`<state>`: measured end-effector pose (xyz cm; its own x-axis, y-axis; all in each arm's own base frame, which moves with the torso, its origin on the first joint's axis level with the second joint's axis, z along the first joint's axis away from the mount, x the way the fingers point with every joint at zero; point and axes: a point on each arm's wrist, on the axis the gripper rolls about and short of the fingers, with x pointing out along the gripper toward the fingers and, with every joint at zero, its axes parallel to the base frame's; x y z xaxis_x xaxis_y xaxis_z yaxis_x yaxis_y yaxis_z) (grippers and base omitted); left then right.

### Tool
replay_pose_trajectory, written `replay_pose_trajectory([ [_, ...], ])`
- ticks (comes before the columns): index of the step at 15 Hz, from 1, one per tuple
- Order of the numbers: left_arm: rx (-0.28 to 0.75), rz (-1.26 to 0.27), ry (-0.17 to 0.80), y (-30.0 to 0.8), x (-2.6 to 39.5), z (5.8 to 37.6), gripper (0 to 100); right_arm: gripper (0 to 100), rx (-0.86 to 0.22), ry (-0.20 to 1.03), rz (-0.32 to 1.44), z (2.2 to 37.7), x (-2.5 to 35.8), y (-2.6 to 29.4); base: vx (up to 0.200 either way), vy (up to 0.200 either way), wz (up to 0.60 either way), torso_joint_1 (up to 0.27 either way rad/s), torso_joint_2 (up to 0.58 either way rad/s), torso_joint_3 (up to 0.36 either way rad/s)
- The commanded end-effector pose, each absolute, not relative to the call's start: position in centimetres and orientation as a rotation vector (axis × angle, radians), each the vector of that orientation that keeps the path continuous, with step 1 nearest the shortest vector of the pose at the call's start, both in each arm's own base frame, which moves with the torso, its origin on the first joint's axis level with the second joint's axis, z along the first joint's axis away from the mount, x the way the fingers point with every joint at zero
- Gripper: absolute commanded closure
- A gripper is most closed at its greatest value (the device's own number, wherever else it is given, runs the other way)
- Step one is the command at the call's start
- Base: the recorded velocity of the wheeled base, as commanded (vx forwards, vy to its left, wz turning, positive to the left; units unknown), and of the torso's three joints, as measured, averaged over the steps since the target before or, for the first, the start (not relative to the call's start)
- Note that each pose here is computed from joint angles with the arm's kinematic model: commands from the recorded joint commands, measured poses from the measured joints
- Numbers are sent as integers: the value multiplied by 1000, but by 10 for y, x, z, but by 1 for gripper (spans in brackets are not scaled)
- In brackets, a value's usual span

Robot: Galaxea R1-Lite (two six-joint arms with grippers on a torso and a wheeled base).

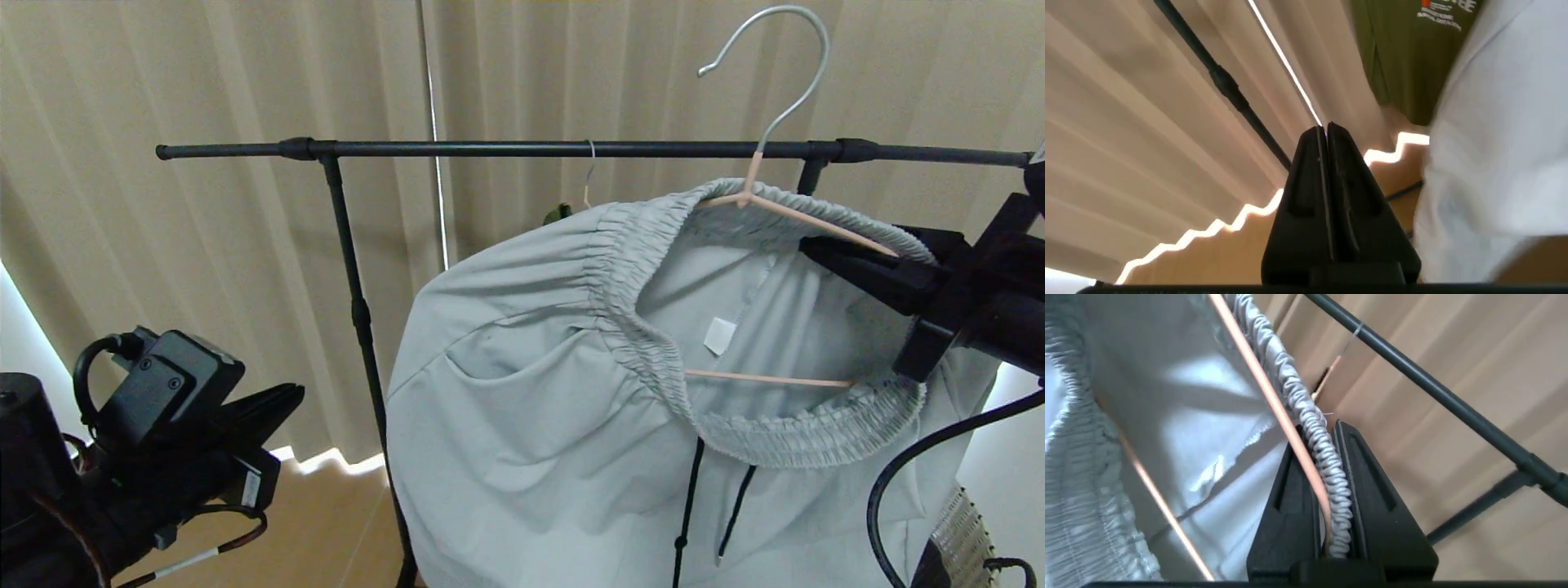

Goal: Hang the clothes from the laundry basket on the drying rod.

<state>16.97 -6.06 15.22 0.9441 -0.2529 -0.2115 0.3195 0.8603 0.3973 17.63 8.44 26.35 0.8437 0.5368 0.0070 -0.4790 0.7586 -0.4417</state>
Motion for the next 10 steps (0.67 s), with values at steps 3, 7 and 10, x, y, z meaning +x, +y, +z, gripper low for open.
replay_pose_trajectory([
  [3, 438, -302, 122, -58, 162, 157, 0, 100, -444, -134, 549, 265, 172, 82, 0, 0, 0, 0, 0, 0],
  [7, 416, -290, 40, -49, 136, 165, 0, 100, -456, -67, 483, 262, 167, 78, 0, 0, 0, 0, 0, 0],
  [10, 401, -280, 1, -42, 118, 164, 0, 100, -466, -14, 410, 260, 164, 65, 0, 0, 0, 0, 0, 0],
])
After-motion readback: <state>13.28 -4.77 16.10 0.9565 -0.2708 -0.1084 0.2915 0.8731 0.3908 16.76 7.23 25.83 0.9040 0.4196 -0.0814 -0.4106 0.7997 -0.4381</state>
